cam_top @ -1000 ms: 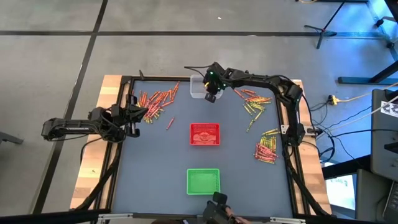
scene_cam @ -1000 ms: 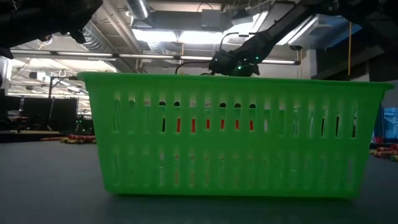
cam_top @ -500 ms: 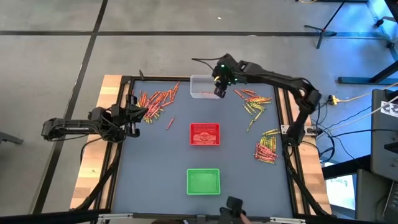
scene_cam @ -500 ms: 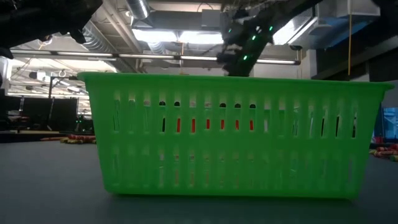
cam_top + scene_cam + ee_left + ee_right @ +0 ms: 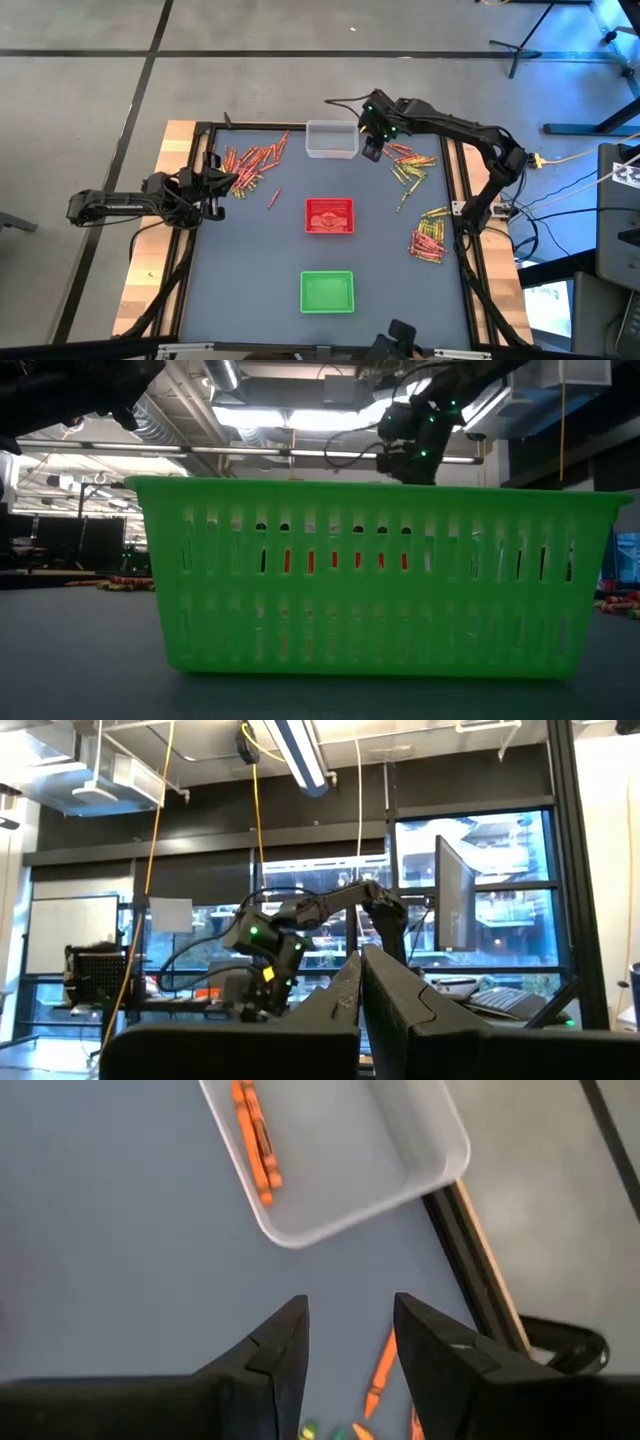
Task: Sort crayons
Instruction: Put the orange crayon into the transparent bin
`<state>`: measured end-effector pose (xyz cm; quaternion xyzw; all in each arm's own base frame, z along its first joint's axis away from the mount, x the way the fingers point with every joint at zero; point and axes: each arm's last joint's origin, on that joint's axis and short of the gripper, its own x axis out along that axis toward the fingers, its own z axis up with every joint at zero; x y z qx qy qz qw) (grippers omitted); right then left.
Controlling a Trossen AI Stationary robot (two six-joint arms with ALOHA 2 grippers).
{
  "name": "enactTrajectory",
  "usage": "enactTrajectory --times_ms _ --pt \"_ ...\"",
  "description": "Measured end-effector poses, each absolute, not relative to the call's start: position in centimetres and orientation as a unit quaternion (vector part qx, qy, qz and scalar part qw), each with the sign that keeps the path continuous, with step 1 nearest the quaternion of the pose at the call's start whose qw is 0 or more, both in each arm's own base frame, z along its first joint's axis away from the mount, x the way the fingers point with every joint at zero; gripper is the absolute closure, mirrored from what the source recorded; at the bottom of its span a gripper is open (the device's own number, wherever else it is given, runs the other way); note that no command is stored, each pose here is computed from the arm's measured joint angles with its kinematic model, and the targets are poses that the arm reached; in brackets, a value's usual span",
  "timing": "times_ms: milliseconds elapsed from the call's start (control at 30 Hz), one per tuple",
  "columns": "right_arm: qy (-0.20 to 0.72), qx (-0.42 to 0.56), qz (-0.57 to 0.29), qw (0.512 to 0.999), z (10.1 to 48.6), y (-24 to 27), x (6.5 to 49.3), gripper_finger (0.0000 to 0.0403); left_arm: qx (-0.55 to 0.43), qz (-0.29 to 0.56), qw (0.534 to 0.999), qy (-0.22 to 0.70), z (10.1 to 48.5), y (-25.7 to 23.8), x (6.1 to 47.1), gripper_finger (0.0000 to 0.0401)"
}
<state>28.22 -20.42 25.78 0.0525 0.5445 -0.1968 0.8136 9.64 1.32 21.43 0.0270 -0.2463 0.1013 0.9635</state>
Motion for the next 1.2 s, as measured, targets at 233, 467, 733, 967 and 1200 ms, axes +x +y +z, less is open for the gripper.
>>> enactTrajectory --times_ms 233,467,733,967,1200 --pt "0.573 0.063 -0.216 0.788 24.0 -20.8 27.1 0.0258 0.015 0.099 0.973 -0.207 20.7 1.4 10.0 0.0401" --pt "0.569 0.083 -0.239 0.782 22.4 -21.3 26.5 0.0258 0.017 0.099 0.973 -0.207 20.7 1.4 10.0 0.0401" --pt "0.565 0.106 -0.263 0.775 18.7 -22.8 26.5 0.0258 0.020 0.101 0.974 -0.204 20.7 1.4 10.1 0.0401" --pt "0.593 0.113 -0.282 0.746 15.7 -24.5 26.1 0.0258 0.020 0.100 0.973 -0.206 20.7 1.4 10.0 0.0401" --pt "0.600 0.132 -0.292 0.732 14.5 -25.8 25.2 0.0258 0.020 0.101 0.973 -0.208 20.7 1.4 10.0 0.0401"
